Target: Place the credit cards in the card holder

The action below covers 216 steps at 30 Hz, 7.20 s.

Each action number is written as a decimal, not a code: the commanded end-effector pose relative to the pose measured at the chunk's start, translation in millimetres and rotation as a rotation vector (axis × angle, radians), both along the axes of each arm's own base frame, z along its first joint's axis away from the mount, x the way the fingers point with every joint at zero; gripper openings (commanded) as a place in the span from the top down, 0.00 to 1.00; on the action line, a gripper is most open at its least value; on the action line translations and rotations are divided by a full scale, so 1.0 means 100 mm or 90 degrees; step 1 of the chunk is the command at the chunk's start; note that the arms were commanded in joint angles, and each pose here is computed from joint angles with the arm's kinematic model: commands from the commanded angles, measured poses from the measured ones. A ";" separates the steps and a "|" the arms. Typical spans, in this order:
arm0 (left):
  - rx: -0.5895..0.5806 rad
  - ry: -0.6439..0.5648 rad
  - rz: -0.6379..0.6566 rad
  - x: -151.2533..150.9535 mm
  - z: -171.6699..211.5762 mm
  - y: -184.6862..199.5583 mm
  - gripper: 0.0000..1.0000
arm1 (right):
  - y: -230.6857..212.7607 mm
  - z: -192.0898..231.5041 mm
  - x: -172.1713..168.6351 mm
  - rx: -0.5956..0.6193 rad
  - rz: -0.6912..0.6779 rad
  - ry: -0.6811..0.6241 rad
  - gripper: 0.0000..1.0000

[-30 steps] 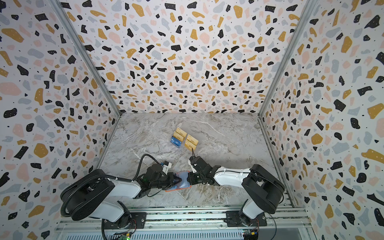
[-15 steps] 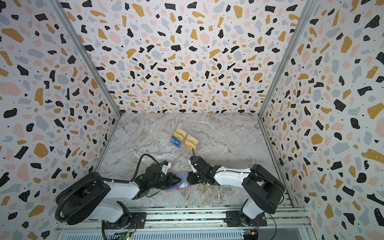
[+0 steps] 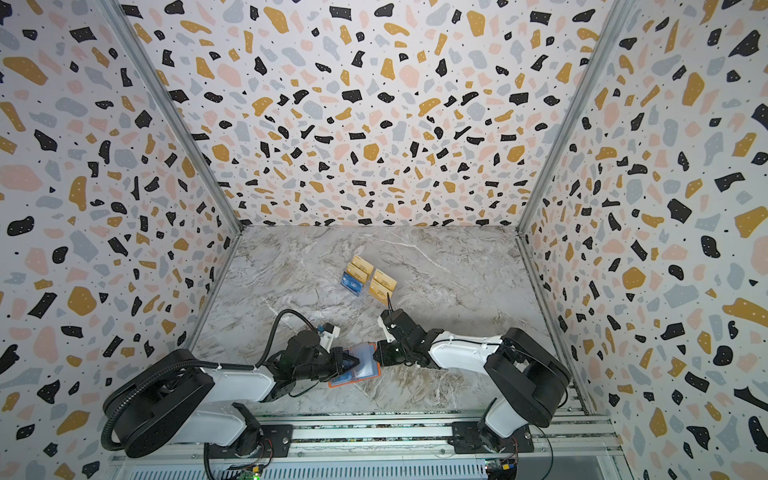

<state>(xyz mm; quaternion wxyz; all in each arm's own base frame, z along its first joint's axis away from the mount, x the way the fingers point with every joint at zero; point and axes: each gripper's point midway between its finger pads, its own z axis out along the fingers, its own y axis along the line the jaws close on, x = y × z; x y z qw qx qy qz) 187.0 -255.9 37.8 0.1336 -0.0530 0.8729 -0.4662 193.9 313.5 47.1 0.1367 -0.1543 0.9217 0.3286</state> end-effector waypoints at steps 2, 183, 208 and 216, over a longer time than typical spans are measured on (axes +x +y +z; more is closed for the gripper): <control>-0.007 -0.016 -0.016 -0.02 0.05 0.00 1.00 | 0.16 0.14 0.03 0.028 0.024 -0.016 0.83; 0.131 -0.055 0.031 0.22 0.26 0.55 0.65 | 0.95 0.79 2.44 -0.115 0.176 -0.229 0.65; 0.151 -0.042 0.033 0.20 0.17 0.59 0.64 | 1.14 0.80 2.30 -0.115 0.214 -0.244 0.74; 0.155 -0.039 0.033 0.18 0.14 0.61 0.63 | 1.14 0.79 2.29 -0.124 0.216 -0.249 0.83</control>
